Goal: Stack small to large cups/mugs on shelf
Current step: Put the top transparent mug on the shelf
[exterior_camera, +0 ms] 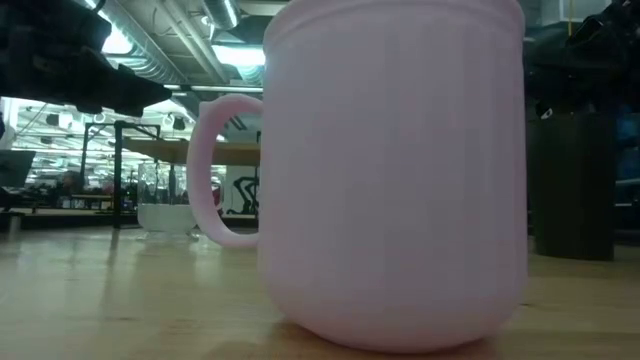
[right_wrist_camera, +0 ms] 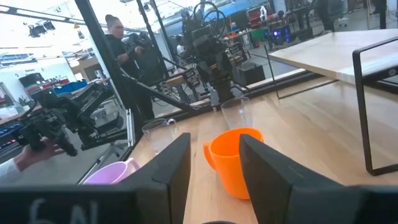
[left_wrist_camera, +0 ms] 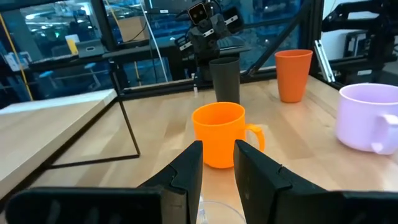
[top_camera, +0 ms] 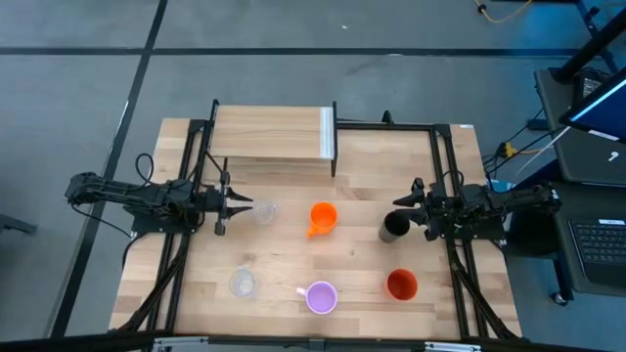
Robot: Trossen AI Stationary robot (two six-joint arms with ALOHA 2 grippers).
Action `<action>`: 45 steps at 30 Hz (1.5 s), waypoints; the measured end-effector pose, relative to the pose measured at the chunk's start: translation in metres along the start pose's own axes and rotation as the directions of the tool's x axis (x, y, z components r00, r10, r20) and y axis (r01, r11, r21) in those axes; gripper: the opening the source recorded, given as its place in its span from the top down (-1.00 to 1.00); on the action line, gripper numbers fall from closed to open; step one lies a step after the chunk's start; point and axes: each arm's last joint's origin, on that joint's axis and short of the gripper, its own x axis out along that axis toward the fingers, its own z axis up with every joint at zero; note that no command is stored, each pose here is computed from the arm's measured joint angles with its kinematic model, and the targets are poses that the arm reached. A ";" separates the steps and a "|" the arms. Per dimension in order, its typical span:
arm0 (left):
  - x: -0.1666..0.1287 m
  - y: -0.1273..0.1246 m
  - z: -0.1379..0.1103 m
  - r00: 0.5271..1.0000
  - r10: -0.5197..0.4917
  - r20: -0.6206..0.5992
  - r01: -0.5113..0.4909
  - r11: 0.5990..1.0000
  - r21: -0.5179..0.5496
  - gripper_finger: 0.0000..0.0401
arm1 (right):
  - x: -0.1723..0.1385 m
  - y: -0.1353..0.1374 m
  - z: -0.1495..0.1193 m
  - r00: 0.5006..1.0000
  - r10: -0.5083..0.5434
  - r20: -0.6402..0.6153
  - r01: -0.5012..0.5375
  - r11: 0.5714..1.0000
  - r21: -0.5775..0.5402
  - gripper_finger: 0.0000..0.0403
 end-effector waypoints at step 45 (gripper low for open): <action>-0.005 0.022 0.103 0.965 0.249 0.079 -0.218 0.934 -0.282 0.53 | -0.024 0.042 0.147 0.925 -0.280 -0.257 0.253 0.958 -0.132 -0.33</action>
